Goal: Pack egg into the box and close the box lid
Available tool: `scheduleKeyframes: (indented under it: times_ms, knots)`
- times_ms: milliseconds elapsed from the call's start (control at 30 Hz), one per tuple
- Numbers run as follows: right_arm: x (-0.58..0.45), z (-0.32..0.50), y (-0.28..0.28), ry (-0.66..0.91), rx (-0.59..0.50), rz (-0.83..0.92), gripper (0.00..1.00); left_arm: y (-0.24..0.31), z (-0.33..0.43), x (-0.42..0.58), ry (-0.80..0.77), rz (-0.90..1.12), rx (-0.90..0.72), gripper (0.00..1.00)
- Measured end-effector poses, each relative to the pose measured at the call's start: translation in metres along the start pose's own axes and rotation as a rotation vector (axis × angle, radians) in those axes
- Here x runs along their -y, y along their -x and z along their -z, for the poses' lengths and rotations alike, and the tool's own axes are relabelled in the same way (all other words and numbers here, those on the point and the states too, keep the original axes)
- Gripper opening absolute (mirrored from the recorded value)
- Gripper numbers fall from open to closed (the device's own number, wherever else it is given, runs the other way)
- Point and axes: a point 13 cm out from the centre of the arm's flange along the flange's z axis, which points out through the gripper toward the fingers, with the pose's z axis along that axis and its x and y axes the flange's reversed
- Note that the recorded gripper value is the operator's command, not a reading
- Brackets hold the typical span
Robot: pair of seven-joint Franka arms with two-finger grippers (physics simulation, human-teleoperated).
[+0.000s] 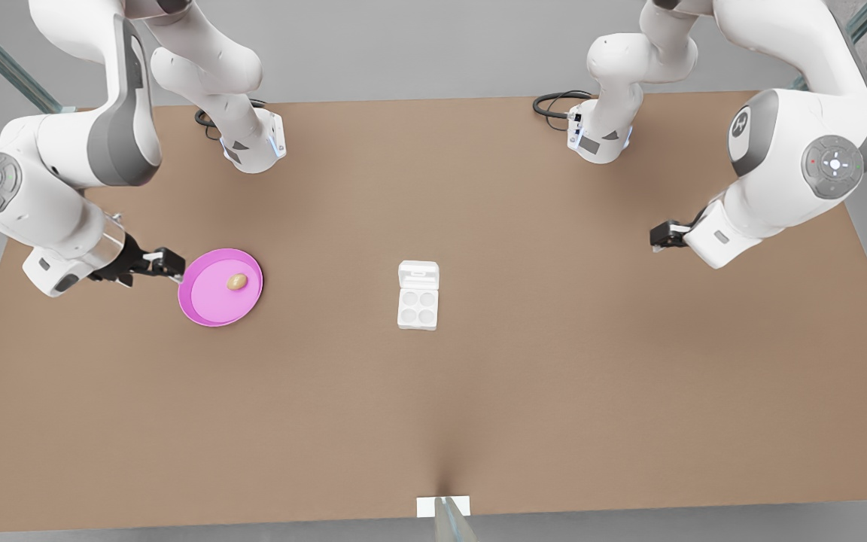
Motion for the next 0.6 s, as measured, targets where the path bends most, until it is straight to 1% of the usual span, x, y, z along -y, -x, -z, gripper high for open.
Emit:
scheduleKeyframes:
  times_ms: [100,200,300,400,533,600]
  knots:
    - [-0.001,-0.005,0.008,0.002,0.013,-0.002,1.0,0.007,-0.002,0.007,-0.001,-0.008,0.017,1.0]
    - [-0.025,-0.028,0.015,0.004,-0.01,0.026,1.0,0.004,0.0,0.03,0.005,-0.049,0.02,1.0]
    - [-0.05,-0.055,0.011,0.009,-0.053,0.048,1.0,0.003,-0.006,0.024,0.013,-0.04,0.004,1.0]
    - [-0.044,-0.093,-0.028,-0.002,-0.11,0.022,1.0,0.002,-0.01,0.017,0.017,-0.028,-0.012,1.0]
    - [-0.03,-0.145,-0.06,-0.015,-0.14,-0.025,1.0,0.001,-0.01,0.008,0.026,-0.014,-0.02,1.0]
    - [-0.019,-0.169,-0.081,-0.023,-0.133,-0.051,1.0,0.001,-0.009,0.011,0.031,-0.021,-0.02,1.0]
